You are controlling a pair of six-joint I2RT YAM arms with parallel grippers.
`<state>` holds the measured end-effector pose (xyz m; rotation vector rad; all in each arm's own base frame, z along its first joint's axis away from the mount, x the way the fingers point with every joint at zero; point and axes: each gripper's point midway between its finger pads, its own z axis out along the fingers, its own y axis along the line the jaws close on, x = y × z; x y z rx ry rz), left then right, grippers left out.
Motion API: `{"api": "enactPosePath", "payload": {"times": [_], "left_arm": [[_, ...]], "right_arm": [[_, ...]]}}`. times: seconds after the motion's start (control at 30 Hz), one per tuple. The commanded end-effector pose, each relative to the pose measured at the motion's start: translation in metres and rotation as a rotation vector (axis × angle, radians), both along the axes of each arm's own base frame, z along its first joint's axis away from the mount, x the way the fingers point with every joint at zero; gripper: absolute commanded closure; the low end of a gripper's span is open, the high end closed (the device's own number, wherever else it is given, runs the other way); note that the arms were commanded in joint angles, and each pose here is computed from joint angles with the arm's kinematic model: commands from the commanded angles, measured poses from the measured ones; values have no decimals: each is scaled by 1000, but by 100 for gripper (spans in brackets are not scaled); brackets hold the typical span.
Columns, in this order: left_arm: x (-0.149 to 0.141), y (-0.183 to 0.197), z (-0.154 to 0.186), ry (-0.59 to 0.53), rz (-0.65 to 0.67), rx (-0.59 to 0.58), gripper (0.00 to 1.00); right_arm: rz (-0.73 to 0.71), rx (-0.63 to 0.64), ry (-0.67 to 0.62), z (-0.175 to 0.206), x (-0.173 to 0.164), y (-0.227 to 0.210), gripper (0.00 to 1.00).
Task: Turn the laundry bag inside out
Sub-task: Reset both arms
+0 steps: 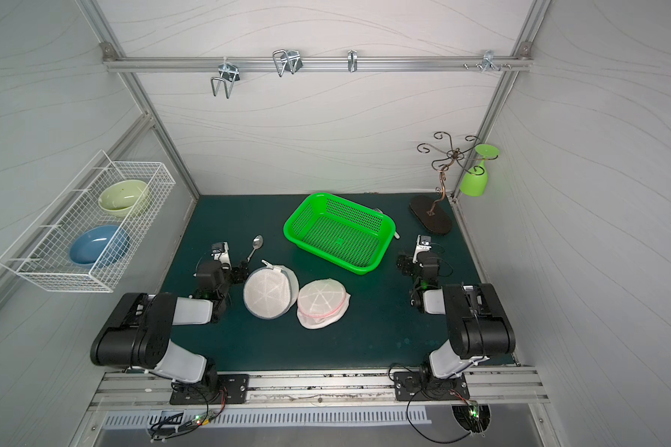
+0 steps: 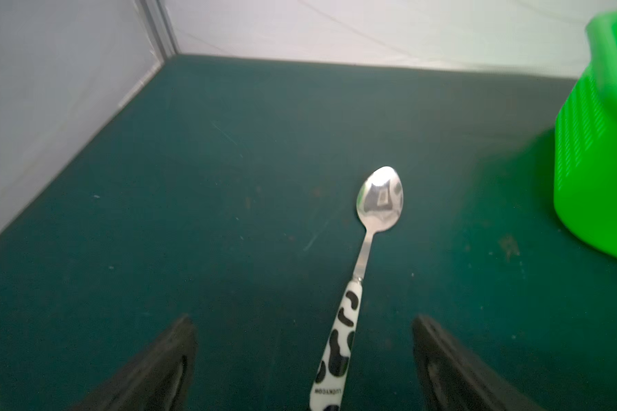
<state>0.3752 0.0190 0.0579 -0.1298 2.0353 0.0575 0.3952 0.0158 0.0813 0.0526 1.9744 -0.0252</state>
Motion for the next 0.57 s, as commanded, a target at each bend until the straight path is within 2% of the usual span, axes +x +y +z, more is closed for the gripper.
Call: {"api": "enactPosePath", "payload": {"times": [0.0, 0.07, 0.43, 0.53], "left_arm": [[24, 7, 35, -130, 31, -9, 3], [22, 16, 31, -91, 87, -21, 1], [23, 17, 32, -99, 87, -19, 1], [22, 17, 33, -100, 87, -19, 1]], "right_arm": [[22, -24, 4, 1, 4, 6, 1], [22, -23, 4, 2, 4, 6, 1], [41, -18, 20, -1, 8, 9, 1], [107, -17, 14, 0, 6, 20, 1]]}}
